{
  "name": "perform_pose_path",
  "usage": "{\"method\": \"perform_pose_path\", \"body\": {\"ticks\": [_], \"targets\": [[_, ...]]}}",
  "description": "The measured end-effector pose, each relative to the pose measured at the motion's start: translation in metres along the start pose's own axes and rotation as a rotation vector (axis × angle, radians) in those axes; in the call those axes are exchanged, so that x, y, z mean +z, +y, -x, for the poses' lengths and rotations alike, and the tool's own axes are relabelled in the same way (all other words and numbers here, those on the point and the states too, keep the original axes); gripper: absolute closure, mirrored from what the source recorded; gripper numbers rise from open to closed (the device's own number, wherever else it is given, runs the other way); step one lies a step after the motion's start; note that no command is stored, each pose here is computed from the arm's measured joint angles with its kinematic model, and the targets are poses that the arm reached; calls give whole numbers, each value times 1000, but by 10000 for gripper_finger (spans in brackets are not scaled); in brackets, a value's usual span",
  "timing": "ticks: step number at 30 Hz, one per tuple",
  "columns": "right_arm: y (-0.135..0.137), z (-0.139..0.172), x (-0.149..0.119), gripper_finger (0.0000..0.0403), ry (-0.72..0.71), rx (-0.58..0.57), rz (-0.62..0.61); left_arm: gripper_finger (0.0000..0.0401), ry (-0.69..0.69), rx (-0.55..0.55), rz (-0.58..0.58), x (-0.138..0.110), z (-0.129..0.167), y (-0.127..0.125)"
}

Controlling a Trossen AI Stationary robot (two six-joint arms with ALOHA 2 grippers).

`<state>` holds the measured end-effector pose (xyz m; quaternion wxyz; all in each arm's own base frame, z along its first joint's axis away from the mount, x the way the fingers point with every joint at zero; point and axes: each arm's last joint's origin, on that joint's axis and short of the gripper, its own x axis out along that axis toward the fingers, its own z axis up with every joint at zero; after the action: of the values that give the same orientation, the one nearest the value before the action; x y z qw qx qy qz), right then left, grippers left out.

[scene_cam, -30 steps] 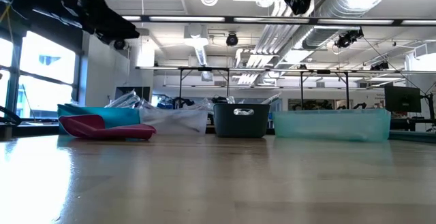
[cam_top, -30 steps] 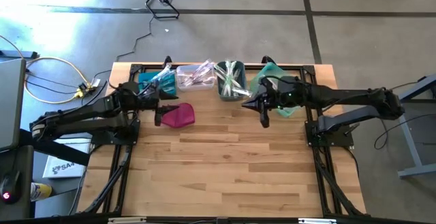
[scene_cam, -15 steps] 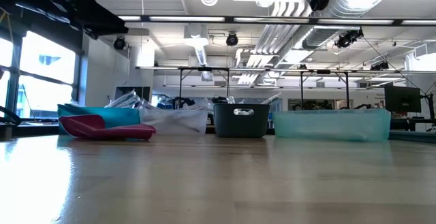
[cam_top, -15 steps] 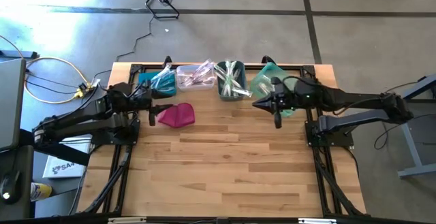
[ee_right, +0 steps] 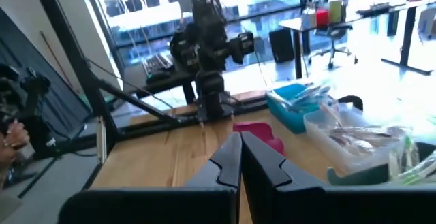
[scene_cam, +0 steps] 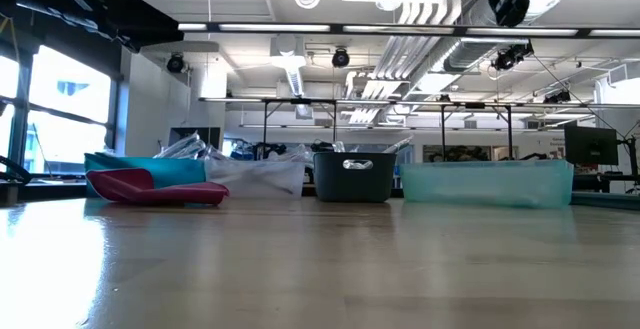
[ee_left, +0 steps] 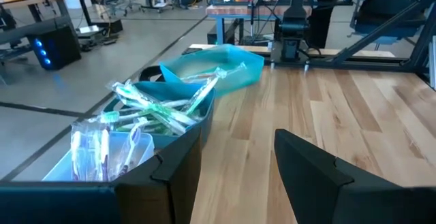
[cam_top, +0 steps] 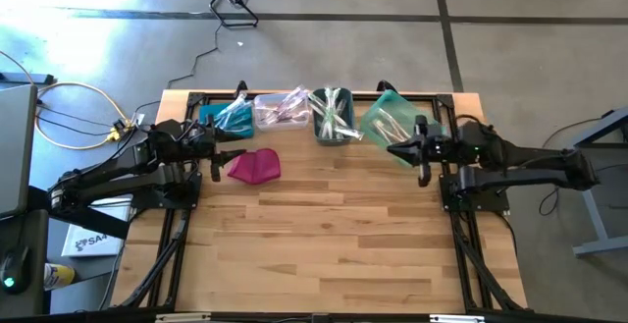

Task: Pick & Place Toothbrushes
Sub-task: Return to Home Position

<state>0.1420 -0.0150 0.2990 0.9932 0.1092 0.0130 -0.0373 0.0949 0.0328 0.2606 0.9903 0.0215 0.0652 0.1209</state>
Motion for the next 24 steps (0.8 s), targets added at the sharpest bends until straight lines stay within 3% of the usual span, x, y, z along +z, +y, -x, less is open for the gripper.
{"method": "perform_pose_path", "body": {"ticks": [11, 24], "targets": [[-2, 42, -15, 400, -151, 16, 12, 220, 7, 0, 6, -1, 0, 0], [-7, 64, -39, 400, -249, 9, -4, 220, 18, 0, 7, -2, 0, 0]]}}
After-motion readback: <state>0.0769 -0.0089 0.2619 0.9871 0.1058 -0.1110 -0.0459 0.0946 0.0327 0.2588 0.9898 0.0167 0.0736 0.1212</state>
